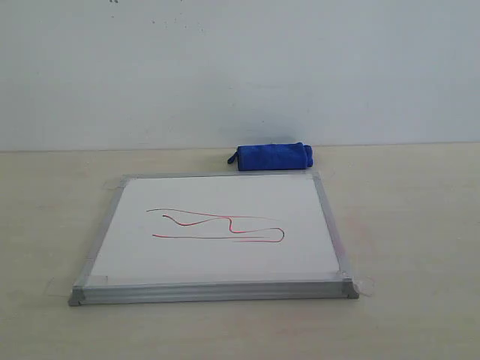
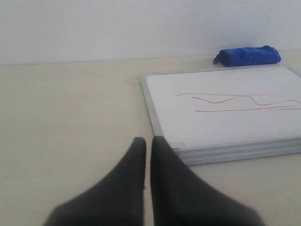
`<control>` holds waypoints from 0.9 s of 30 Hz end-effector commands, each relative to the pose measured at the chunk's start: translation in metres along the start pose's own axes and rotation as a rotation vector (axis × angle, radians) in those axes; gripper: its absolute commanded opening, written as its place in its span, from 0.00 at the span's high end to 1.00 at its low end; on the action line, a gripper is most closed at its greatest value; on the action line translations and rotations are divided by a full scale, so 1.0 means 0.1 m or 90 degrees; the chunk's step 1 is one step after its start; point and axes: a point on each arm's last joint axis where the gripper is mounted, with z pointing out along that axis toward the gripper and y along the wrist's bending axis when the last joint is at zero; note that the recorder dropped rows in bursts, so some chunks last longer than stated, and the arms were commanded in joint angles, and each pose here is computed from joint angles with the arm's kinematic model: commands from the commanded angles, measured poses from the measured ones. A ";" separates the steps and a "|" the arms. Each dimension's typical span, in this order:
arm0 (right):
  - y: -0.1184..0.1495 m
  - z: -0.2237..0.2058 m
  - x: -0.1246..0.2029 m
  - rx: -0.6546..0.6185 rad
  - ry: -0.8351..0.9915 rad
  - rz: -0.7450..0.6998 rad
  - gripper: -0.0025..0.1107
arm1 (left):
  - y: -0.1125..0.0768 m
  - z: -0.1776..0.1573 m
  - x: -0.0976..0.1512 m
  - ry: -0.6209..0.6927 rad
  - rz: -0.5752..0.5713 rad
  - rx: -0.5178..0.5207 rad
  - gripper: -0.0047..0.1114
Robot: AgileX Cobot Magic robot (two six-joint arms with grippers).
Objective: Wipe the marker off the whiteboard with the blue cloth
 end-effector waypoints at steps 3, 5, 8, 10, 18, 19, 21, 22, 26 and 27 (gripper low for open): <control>0.00 0.00 0.00 0.004 -0.005 0.000 0.98 | 0.00 0.00 -0.02 -0.012 0.002 -0.002 0.93; 0.00 0.00 0.00 0.004 -0.005 0.000 0.98 | 0.00 0.00 -0.02 -0.012 0.002 -0.002 0.93; -0.01 0.00 -0.01 0.005 -0.011 -0.013 0.98 | 0.00 0.00 -0.02 -0.012 0.002 -0.002 0.93; -0.01 0.00 -0.03 0.006 -0.023 -0.028 0.98 | 0.00 0.00 -0.02 -0.012 0.002 -0.002 0.93; 0.00 -0.01 -0.14 0.006 -0.100 -0.024 0.98 | 0.00 0.00 -0.02 -0.012 0.002 -0.002 0.93; 0.00 -0.02 -0.16 0.006 -0.115 -0.024 0.98 | 0.00 0.00 -0.02 -0.012 0.002 -0.002 0.93; 0.00 -0.02 -0.19 0.007 -0.137 -0.025 0.98 | 0.00 0.00 -0.02 -0.012 0.002 -0.002 0.93; 0.00 -0.03 -0.20 0.007 -0.144 -0.023 0.98 | 0.00 0.00 -0.02 -0.012 0.002 -0.002 0.93; 0.00 -0.05 -0.28 0.008 -0.197 -0.023 0.98 | 0.00 0.00 -0.02 -0.012 0.002 -0.002 0.93; 0.00 -0.05 -0.29 0.008 -0.208 -0.023 0.98 | 0.00 0.00 -0.02 -0.012 0.002 -0.002 0.93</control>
